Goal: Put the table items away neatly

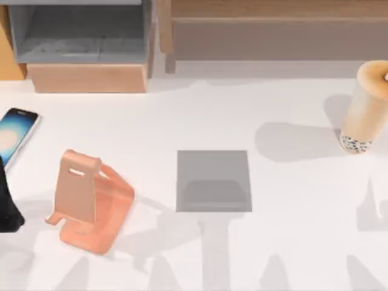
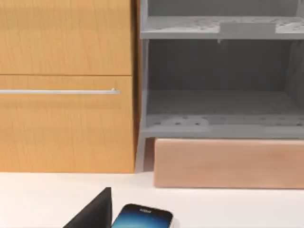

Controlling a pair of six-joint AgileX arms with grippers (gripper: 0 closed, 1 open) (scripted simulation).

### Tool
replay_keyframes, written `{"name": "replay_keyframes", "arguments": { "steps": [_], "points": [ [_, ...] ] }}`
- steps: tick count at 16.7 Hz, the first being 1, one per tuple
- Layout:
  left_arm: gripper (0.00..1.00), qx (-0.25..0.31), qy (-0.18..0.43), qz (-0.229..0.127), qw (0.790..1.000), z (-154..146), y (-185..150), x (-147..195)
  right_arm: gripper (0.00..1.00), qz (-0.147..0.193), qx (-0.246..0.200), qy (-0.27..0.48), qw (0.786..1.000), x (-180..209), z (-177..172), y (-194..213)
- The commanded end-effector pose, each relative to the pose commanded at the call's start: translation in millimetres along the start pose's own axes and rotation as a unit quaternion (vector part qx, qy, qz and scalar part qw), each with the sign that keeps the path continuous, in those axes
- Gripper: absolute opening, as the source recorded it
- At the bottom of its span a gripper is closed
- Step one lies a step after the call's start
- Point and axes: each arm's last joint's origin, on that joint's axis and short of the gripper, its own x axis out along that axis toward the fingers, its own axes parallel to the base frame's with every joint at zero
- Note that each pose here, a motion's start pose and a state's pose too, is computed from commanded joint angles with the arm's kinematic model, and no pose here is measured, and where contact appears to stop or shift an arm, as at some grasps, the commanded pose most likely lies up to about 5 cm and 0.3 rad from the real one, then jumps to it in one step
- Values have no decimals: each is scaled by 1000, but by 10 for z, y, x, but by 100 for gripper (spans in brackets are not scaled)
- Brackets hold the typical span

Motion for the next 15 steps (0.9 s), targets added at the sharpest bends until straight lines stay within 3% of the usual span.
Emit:
{"name": "replay_keyframes", "arguments": {
  "steps": [4,8,12,15],
  "points": [
    [100,11,18,4,1000,30,10,6,100,0,0,0,1000,0,0,0],
    [100,61,125,16,990,151,56,66,100,0,0,0,1000,0,0,0],
    [100,123,290,9,949,287,143,232,100,0,0,0,1000,0,0,0],
    [100,159,415,-16,896,369,239,407,100,0,0,0,1000,0,0,0]
  ]
}}
